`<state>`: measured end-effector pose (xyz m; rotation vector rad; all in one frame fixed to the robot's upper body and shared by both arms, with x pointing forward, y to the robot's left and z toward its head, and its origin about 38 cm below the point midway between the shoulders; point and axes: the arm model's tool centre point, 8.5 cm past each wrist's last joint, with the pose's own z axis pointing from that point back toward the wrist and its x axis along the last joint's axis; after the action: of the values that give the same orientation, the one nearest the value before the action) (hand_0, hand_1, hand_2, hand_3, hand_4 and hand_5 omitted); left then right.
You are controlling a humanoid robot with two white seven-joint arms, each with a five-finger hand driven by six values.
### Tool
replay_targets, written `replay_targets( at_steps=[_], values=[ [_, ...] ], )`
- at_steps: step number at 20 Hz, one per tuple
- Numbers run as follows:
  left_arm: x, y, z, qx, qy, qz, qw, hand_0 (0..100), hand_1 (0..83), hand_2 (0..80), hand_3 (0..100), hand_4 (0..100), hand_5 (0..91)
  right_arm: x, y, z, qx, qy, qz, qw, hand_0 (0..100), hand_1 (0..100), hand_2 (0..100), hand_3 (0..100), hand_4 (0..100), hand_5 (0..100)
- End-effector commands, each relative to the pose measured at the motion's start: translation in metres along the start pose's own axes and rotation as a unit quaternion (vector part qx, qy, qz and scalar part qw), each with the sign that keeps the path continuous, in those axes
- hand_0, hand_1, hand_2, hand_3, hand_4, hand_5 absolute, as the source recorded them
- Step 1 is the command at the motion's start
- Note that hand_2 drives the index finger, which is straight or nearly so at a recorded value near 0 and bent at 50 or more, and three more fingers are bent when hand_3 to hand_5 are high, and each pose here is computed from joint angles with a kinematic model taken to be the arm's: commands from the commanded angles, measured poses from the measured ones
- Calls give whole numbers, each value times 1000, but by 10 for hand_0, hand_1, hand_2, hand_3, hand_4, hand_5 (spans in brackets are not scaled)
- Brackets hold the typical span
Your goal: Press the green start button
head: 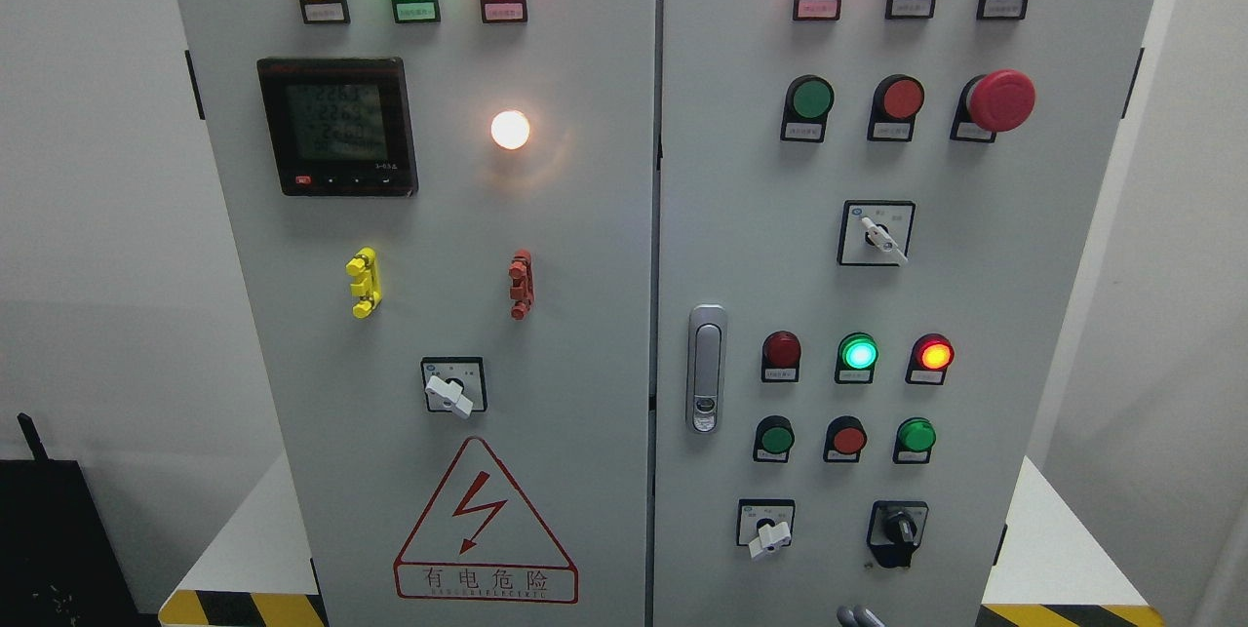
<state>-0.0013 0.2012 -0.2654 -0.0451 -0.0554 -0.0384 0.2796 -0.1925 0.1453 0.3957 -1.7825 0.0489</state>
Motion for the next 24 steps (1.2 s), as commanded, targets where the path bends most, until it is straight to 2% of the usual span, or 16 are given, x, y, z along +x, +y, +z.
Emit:
replay_targets(
  at_steps=[1,12,24],
  values=[
    [0,0,0,0,0,0,1000,120,556,0,0,0,0,-2,10,-2,13,1,-7,1000,370,212,0,0,0,0],
    [0,0,0,0,0,0,1000,120,556,0,0,0,0,-1,9,-2,13,-1,-1,1000,366,217,0,0,0,0],
    [0,0,0,0,0,0,1000,120,556,0,0,0,0,8,6,-9,0,-24,62,998,340,274,0,0,0,0]
  ],
)
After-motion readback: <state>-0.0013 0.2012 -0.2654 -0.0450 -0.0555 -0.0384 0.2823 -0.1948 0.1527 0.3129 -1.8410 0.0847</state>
